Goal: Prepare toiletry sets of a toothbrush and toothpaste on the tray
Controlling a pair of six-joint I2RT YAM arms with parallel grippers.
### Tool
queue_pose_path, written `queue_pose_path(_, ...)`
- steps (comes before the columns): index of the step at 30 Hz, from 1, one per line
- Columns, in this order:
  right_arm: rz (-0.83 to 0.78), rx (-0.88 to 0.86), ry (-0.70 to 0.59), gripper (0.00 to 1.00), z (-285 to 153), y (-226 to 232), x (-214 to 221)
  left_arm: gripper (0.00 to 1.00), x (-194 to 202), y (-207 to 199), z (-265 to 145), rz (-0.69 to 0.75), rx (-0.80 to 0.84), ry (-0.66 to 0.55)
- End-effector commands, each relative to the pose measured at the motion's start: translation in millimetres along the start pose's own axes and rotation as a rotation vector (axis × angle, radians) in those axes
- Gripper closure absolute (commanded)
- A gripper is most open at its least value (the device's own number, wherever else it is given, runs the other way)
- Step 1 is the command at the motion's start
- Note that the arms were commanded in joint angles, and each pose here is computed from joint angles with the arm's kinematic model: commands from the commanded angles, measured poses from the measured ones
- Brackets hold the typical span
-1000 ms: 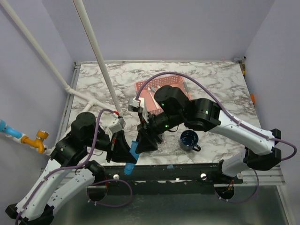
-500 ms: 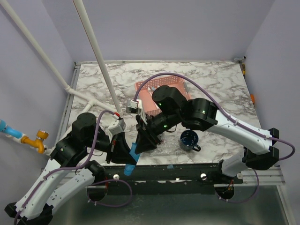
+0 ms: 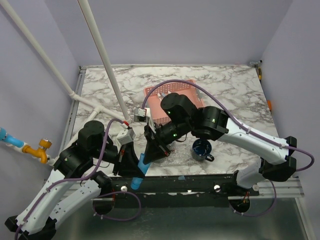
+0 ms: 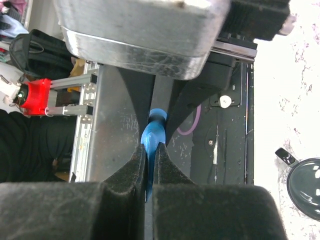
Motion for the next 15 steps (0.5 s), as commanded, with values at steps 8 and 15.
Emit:
queue_pose_path(8,-0.003,-0.010,-0.021,1.00,0,1,9,0.34,-5,11,1,0.053,-0.127,-0.018)
queue_pose_path(15,0.023,0.067,-0.063,1.00,-12,-1,21,0.22,-8,18,-3,0.059,-0.290,-0.019)
Point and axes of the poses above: each gripper's point midway between its finger pads, its own z axis out along the fingers, its own y axis along the line the jaws close on, x = y × z, the point moved 10 cm from there along -z, back along the fingers, and after that the axes turned 14 degrees about z, right-handed, at the moved point
